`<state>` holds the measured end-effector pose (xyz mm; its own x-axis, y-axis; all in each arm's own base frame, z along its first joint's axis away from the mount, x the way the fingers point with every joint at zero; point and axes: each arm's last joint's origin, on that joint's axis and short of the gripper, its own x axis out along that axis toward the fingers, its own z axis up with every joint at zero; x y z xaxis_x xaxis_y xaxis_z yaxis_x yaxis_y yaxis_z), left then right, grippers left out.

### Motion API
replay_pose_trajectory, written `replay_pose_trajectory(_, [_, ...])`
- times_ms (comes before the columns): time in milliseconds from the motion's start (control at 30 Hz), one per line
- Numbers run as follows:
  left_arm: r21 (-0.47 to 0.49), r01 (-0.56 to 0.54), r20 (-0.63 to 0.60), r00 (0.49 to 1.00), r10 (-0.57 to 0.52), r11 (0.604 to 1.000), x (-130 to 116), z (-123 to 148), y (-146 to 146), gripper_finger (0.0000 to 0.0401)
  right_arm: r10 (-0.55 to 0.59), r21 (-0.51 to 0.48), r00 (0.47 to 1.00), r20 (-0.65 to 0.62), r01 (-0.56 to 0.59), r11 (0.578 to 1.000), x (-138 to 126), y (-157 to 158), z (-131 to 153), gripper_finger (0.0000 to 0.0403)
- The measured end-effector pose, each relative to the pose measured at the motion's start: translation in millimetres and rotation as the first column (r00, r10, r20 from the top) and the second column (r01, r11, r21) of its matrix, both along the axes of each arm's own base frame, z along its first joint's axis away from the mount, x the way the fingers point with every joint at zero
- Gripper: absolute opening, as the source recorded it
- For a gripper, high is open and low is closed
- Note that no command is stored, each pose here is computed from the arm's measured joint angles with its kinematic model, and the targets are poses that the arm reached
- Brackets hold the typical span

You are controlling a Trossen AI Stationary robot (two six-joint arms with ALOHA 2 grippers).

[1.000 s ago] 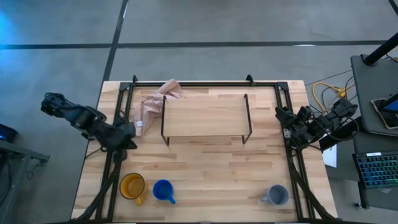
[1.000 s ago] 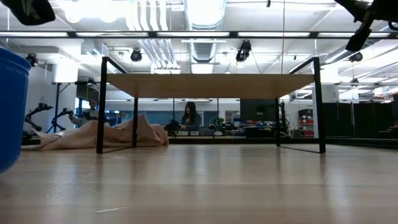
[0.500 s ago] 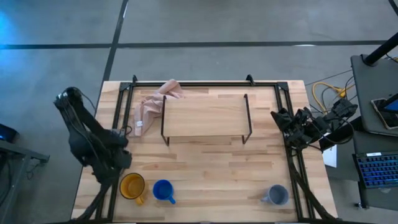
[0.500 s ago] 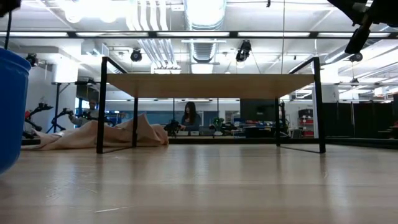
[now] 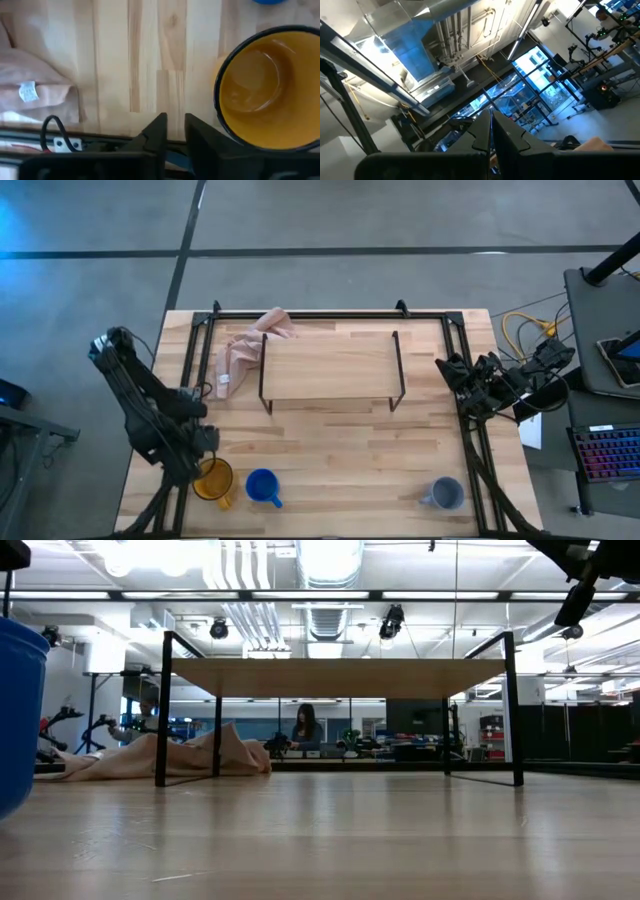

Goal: Stack small to large cups/mugs on shelf
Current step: Put the yellow mug on the shelf

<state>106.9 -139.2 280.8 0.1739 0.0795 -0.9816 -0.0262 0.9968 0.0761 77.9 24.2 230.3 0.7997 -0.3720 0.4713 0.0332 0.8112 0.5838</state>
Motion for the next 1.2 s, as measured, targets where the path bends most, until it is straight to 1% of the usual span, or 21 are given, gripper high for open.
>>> replay_pose_trajectory(167, [-0.005, -0.021, -0.037, 0.999, 0.021, 1.000, 2.5, -4.6, -5.1, 0.0122, 0.000, 0.000, 1.000, 0.000, 0.000, 1.000, 0.0, 0.0, 0.0, 0.0011])
replay_pose_trajectory(267, [-0.008, -0.021, -0.037, 0.999, 0.021, 1.000, 5.6, -7.7, -9.4, 0.0146, 0.000, 0.000, 1.000, 0.000, 0.000, 1.000, 0.0, 0.0, 0.0, 0.0011])
replay_pose_trajectory(333, [-0.033, -0.021, -0.020, 1.000, 0.020, 0.999, 8.6, -9.0, -13.6, 0.0153, 0.002, 0.004, 1.000, 0.002, -0.002, 1.000, 0.0, 0.0, 0.0, 0.0011])
replay_pose_trajectory(433, [-0.053, -0.020, -0.006, 1.000, 0.020, 0.998, 11.8, -11.3, -18.0, 0.0155, 0.009, 0.015, 1.000, 0.007, -0.009, 1.000, 0.0, 0.0, 0.0, 0.0011])
replay_pose_trajectory(700, [-0.027, -0.017, -0.024, 1.000, 0.017, 0.999, 15.5, -21.6, -23.3, 0.0156, 0.009, 0.013, 1.000, 0.004, -0.009, 1.000, 0.2, 0.1, -0.2, 0.0011])
replay_pose_trajectory(867, [-0.064, -0.016, -0.011, 1.000, 0.015, 0.998, 17.7, -31.7, -26.8, 0.0156, 0.009, 0.013, 1.000, 0.004, -0.009, 1.000, 0.2, 0.1, -0.2, 0.0011])
replay_pose_trajectory(1000, [-0.061, -0.016, -0.004, 1.000, 0.016, 0.998, 17.5, -33.2, -26.2, 0.0156, 0.009, 0.013, 1.000, 0.004, -0.009, 1.000, 0.2, 0.1, -0.2, 0.0011])
replay_pose_trajectory(1067, [-0.055, -0.017, -0.009, 1.000, 0.016, 0.998, 16.8, -37.6, -25.3, 0.0156, 0.009, 0.013, 1.000, 0.004, -0.009, 1.000, 0.2, 0.1, -0.2, 0.0011])
replay_pose_trajectory(1200, [-0.075, -0.017, -0.030, 0.999, 0.015, 0.997, 14.2, -52.4, -23.1, 0.0156, 0.009, 0.013, 1.000, 0.004, -0.009, 1.000, 0.2, 0.1, -0.2, 0.0011])
